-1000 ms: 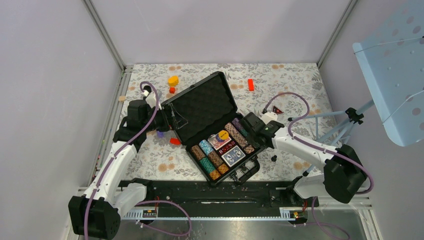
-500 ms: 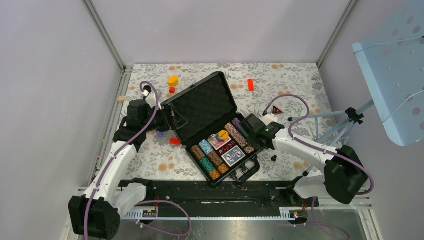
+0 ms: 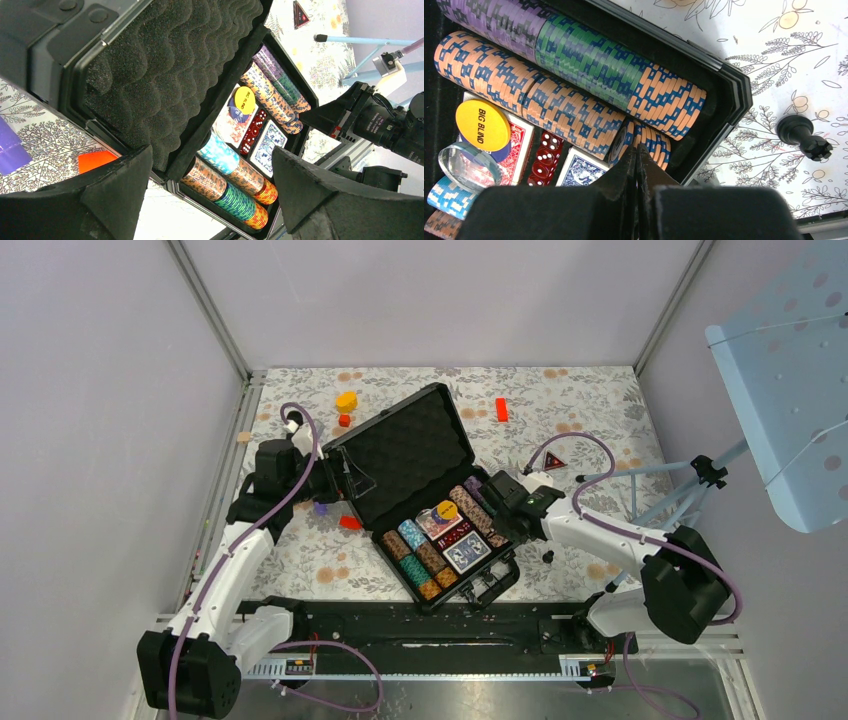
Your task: Pack up texas hold em set
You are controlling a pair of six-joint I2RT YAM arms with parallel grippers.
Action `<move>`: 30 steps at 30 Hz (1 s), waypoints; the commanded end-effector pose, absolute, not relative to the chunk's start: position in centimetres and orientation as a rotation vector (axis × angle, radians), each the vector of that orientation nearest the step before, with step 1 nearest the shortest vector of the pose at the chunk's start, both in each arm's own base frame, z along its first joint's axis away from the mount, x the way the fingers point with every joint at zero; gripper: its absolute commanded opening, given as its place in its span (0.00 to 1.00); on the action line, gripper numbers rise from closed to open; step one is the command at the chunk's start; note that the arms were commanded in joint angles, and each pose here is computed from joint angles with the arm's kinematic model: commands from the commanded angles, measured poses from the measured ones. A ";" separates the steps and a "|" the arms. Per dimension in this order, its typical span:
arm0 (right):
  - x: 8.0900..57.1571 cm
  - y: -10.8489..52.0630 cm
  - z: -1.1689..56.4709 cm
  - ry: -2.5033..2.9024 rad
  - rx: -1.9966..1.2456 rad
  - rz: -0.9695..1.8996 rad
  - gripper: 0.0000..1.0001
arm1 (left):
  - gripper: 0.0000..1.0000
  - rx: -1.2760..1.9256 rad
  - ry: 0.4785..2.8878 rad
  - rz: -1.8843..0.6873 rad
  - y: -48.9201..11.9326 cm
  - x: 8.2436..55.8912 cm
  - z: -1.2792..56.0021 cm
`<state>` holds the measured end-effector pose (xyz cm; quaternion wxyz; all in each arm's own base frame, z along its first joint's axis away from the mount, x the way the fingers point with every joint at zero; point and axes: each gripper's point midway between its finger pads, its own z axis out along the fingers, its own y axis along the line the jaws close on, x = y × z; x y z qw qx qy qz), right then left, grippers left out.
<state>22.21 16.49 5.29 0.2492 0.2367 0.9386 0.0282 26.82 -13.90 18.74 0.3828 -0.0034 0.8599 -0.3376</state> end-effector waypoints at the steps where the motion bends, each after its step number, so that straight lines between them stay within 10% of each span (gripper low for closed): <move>1: 22.6 17.2 5.3 2.559 0.656 0.105 0.02 | 0.89 -0.003 2.160 -0.829 -13.5 27.7 19.2; 30: 22.7 16.1 6.1 2.524 0.687 0.106 0.06 | 0.89 -0.001 2.160 -0.825 -13.5 27.7 19.2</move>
